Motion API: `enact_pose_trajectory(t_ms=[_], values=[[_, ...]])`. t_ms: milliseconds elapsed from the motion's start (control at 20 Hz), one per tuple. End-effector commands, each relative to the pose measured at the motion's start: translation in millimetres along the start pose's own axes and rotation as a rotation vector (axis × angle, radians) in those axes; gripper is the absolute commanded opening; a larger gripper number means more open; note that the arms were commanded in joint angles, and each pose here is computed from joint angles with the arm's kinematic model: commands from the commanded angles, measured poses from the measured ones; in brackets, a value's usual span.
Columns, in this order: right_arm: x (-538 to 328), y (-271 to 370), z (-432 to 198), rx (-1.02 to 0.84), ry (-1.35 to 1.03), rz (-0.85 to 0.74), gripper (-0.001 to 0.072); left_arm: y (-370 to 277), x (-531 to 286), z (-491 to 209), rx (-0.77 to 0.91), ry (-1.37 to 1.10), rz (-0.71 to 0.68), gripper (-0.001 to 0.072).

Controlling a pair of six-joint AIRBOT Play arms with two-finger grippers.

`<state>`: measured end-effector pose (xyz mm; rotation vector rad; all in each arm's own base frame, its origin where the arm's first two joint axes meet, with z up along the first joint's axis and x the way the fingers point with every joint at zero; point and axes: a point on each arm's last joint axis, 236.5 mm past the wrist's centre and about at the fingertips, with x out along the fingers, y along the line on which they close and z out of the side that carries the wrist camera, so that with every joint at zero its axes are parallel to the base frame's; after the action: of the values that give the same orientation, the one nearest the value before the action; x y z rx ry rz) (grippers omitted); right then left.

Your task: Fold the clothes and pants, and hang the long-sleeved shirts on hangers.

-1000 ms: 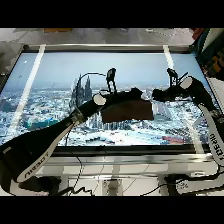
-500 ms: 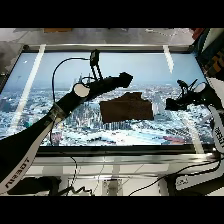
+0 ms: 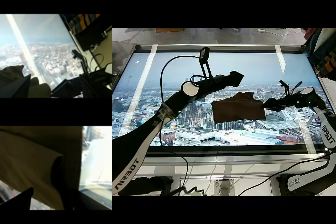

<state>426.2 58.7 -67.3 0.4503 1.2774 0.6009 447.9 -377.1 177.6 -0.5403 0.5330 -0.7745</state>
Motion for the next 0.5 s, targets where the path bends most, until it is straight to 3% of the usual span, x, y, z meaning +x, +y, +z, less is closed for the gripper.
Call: enact_pose_trajectory(t_ms=[0,150,200,450], values=[[24.9,25.6,4.6,-0.167,0.013,-0.002,0.0514,-0.4,-0.4,0.5,0.001,-0.001,-0.001,0.0710],[33.8,39.2,5.2,-0.293,0.047,-0.028,0.0107,-0.3,-0.4,0.6,0.001,-0.001,0.000,0.0710],[31.3,43.8,10.9,-0.315,0.039,-0.035,0.0012,-0.3,-0.4,0.6,0.001,-0.001,0.000,0.0710],[-9.2,83.7,75.0,-0.427,-0.125,-0.040,0.0012,0.7,-0.5,2.0,0.001,-0.006,0.003,0.0710]])
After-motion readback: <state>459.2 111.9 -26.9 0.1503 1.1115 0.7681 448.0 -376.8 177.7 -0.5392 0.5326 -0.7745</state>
